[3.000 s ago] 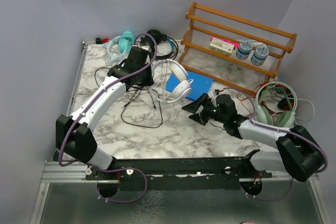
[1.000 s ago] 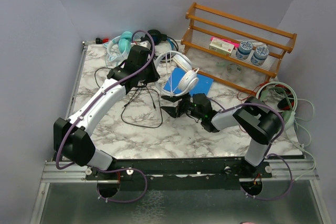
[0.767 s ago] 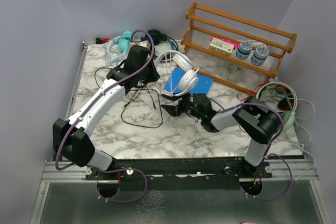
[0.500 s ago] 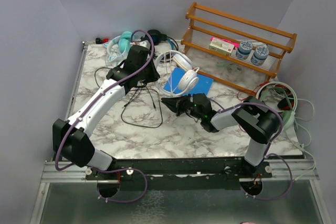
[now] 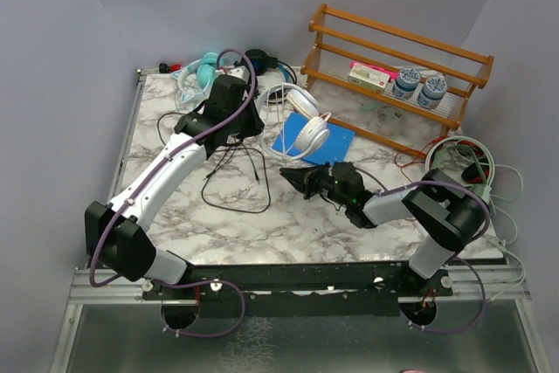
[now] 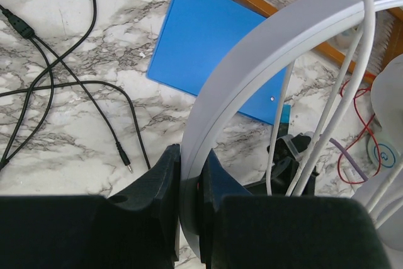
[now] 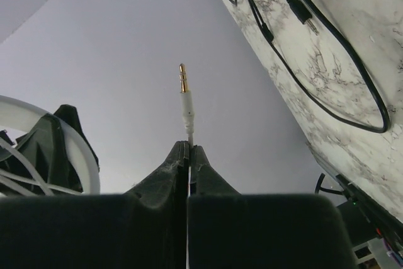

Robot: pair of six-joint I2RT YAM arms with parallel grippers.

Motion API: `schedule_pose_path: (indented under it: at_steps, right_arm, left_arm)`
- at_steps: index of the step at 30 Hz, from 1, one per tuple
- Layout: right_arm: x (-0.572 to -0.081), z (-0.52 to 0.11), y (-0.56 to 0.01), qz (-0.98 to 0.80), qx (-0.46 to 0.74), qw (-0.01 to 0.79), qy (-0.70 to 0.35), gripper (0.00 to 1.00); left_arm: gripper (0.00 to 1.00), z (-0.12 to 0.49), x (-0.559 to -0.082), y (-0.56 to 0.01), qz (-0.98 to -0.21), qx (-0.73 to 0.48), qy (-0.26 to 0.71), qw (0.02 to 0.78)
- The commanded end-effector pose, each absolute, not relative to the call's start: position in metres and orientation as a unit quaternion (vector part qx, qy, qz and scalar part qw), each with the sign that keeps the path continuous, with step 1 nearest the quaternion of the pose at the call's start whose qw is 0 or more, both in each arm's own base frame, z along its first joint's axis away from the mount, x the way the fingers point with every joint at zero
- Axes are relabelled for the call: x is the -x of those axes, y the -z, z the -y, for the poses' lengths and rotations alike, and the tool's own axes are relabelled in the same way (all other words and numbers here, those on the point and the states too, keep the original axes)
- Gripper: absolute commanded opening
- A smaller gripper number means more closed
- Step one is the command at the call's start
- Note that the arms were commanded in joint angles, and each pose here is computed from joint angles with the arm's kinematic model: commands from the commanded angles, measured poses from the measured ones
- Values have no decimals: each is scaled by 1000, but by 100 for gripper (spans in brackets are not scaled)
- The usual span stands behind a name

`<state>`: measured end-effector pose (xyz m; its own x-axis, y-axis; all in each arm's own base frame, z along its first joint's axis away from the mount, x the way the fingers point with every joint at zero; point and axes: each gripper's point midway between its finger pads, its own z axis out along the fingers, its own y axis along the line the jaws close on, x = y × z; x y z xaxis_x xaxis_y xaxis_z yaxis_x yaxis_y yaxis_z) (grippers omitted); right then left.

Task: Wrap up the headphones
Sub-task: Wrap the headphones cable around the headphones.

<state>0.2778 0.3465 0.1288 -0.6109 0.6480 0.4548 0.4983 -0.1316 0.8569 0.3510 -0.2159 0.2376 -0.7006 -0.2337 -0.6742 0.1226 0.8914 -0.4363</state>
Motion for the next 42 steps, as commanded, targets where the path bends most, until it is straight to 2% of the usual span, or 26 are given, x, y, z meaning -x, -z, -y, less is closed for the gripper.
schedule_pose_path:
  at_steps: [1,10,15,20,24,28,30,37,42]
  right_arm:
    - [-286,-322,-126,-660,-443,109,-597,1]
    - [-257,-321,-147,-739,-342,132,-565,1]
    - [-243,-306,-168,-759,-325,162,-541,0]
    - [-236,-292,-165,-763,-334,170,-526,1]
    - [-243,-271,-180,-747,-341,236,-520,1]
    - [-252,-247,-192,-758,-331,309,-470,1]
    - [-249,-251,-188,-767,-321,300,-468,1]
    - [-233,-304,-158,-800,-249,189,-513,0]
    - [-240,-323,-136,-803,-236,172,-520,0]
  left_arm:
    - [0,208,-359,-265,-870,34,226,436]
    - [0,161,-385,-251,-867,84,87,482]
    - [0,138,-406,-253,-846,153,26,510]
    - [0,135,-422,-259,-838,162,2,521]
    - [0,130,-424,-254,-838,151,-20,525]
    - [0,120,-425,-251,-838,150,-32,524]
    - [0,119,-427,-253,-838,157,-16,522]
    - [0,132,-429,-272,-832,169,49,526]
    - [0,141,-424,-285,-834,158,103,519]
